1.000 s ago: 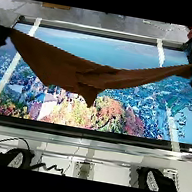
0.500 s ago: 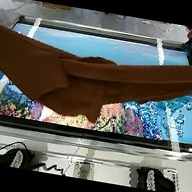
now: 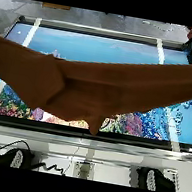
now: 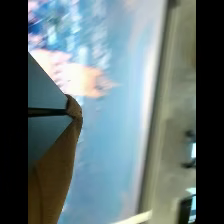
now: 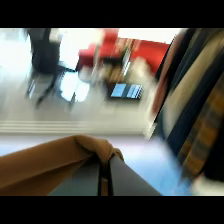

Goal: Fold the clothes and pants, and hang the long-sleeved shirts on hangers.

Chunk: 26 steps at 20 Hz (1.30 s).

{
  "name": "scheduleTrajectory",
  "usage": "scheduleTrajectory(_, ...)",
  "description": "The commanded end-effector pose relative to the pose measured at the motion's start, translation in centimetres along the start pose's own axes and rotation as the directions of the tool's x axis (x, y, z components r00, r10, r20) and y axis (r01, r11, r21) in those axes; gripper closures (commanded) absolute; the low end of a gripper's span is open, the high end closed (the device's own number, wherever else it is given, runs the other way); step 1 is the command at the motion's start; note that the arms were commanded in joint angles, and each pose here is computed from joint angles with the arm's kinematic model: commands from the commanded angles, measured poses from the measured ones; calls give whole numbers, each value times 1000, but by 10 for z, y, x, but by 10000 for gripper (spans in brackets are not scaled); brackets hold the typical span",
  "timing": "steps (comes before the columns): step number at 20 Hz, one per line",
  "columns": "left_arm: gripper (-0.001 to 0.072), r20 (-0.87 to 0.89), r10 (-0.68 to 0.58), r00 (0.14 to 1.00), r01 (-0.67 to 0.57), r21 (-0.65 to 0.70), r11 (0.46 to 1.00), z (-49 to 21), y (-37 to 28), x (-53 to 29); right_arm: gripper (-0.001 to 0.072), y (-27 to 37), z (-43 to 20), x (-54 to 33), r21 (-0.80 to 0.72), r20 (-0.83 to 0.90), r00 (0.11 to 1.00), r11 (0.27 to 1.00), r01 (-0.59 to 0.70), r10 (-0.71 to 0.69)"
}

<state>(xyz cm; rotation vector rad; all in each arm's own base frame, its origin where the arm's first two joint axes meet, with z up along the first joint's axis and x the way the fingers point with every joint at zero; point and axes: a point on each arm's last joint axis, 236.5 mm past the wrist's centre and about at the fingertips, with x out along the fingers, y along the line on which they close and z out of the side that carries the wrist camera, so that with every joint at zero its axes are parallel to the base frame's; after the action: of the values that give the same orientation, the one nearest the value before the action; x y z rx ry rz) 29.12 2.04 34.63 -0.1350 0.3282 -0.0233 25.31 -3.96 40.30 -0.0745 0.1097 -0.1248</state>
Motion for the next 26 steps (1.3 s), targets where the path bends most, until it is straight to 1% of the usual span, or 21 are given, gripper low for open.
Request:
scheduleTrajectory(1, 695, -399, -236, 886, 159, -217, 963, -106, -16, 56, 696, 18, -136, 57, 144, -467, 866, 981, -127, 181)
scheduleTrajectory(2, 695, -517, -291, 805, 166, -275, 947, -142, -16, 67, 696, 23, -180, 63, 198, -593, 770, 970, -142, 234)
scheduleTrajectory(3, 696, -597, -331, 731, 166, -314, 935, -170, -15, 73, 696, 29, -220, 63, 256, -698, 655, 955, -151, 290)
scheduleTrajectory(4, 696, -643, -361, 675, 163, -347, 924, -189, -14, 79, 695, 36, -251, 58, 307, -767, 545, 939, -154, 340)
scheduleTrajectory(5, 696, -669, -377, 641, 151, -372, 916, -202, -12, 85, 695, 40, -270, 53, 337, -804, 464, 928, -157, 371)
scheduleTrajectory(6, 696, -680, -385, 624, 155, -375, 914, -209, -10, 89, 695, 43, -284, 49, 356, -825, 408, 921, -160, 390)
scheduleTrajectory(7, 696, -685, -389, 617, 161, -374, 913, -212, -8, 94, 695, 43, -291, 50, 360, -832, 386, 917, -172, 399)
scheduleTrajectory(9, 696, -673, -378, 636, 175, -351, 920, -212, -2, 106, 695, 41, -293, 59, 356, -827, 403, 920, -164, 392)
scheduleTrajectory(11, 695, -640, -353, 682, 172, -329, 929, -205, 4, 119, 695, 37, -290, 74, 343, -806, 454, 925, -163, 379)
scheduleTrajectory(13, 695, -559, -332, 760, 164, -331, 930, -186, 9, 137, 695, 33, -276, 98, 320, -748, 554, 930, -180, 364)
scheduleTrajectory(14, 695, -489, -332, 806, 168, -349, 922, -169, 9, 148, 695, 32, -265, 112, 324, -701, 616, 930, -174, 360)
scheduleTrajectory(15, 695, -404, -340, 849, 182, -381, 907, -149, 7, 158, 695, 31, -253, 126, 333, -648, 674, 928, -168, 354)
scheduleTrajectory(17, 696, -190, -356, 915, 231, -478, 848, -98, 4, 174, 695, 29, -222, 151, 371, -521, 781, 915, -157, 345)
scheduleTrajectory(18, 696, -87, -359, 929, 263, -527, 808, -74, 3, 177, 695, 28, -211, 159, 390, -472, 813, 908, -154, 341)
scheduleTrajectory(19, 696, -1, -359, 933, 299, -548, 781, -54, 3, 178, 695, 26, -202, 164, 402, -436, 836, 903, -150, 333)
scheduleTrajectory(20, 696, 53, -353, 934, 323, -550, 770, -41, 4, 178, 694, 23, -197, 168, 404, -414, 852, 903, -143, 321)
scheduleTrajectory(22, 696, 51, -334, 941, 309, -530, 790, -42, 9, 181, 695, 18, -196, 170, 392, -407, 862, 910, -132, 300)
scheduleTrajectory(24, 695, -25, -300, 954, 253, -476, 842, -61, 17, 187, 694, 14, -199, 170, 371, -422, 861, 921, -122, 284)
scheduleTrajectory(26, 695, -93, -277, 956, 213, -429, 878, -79, 22, 193, 695, 11, -205, 171, 353, -440, 857, 929, -112, 270)
